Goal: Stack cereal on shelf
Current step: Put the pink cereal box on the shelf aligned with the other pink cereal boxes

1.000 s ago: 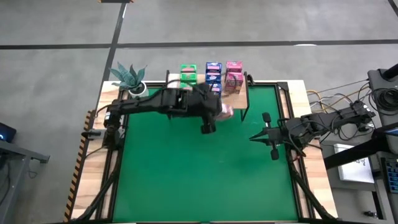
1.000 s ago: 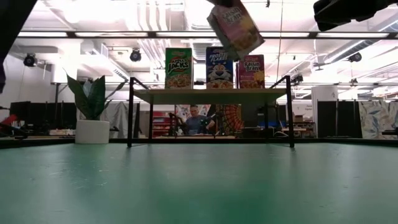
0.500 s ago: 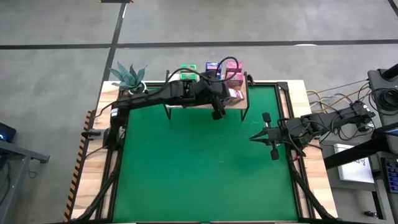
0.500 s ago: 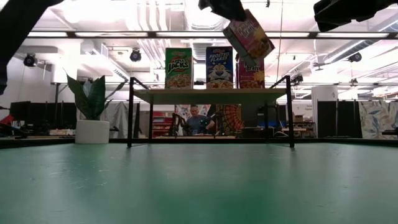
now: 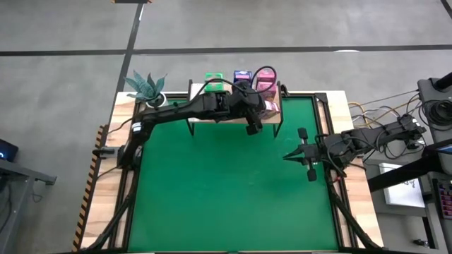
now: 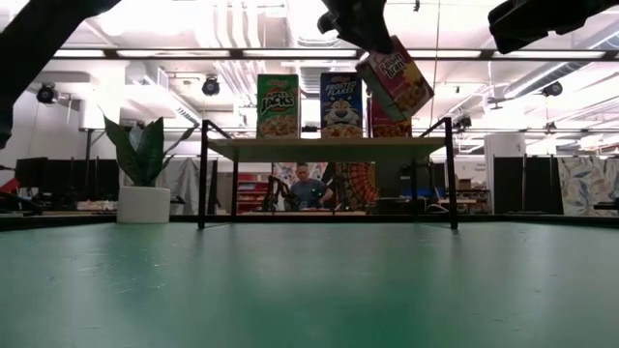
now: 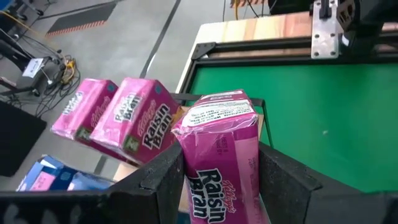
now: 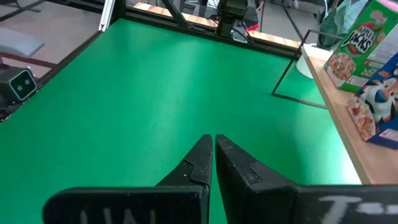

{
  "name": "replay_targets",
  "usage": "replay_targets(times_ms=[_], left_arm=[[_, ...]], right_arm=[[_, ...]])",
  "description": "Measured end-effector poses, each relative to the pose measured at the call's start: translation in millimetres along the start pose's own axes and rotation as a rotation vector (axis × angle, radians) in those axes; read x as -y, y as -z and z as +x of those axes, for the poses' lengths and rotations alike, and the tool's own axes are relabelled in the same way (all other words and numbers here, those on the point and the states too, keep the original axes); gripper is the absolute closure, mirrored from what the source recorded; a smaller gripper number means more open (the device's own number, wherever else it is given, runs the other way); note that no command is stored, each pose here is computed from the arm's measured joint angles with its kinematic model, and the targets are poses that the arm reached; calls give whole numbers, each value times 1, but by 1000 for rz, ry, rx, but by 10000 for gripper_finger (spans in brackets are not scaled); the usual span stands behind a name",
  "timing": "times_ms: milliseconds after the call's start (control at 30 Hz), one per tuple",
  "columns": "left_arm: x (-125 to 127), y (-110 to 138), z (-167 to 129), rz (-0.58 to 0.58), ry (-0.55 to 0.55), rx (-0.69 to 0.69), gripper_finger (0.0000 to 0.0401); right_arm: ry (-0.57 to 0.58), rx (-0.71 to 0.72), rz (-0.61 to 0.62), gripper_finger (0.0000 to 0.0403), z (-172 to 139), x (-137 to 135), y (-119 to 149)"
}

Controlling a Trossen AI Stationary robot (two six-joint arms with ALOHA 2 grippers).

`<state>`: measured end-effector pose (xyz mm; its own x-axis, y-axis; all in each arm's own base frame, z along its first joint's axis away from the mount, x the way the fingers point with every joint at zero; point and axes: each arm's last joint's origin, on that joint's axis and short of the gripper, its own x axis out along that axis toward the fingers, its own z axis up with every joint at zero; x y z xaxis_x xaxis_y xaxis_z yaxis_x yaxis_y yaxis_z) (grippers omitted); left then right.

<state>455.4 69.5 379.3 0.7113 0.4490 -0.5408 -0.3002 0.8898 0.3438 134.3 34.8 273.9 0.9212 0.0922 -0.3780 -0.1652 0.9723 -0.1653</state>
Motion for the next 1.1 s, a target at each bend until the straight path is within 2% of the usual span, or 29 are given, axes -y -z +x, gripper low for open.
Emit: replay_targets(times_ms=[333,667,1100], left_arm=[[6,5,15,3,-3,-19,236],[6,4,16,-4,-5,-15,236],[6,3,20,-15,-11,6,213]], right_arm=[[-1,-10,28,394,1,0,2],[-1,-13,34,394,1,-1,3],[-1,-17,42,394,1,-1,4]])
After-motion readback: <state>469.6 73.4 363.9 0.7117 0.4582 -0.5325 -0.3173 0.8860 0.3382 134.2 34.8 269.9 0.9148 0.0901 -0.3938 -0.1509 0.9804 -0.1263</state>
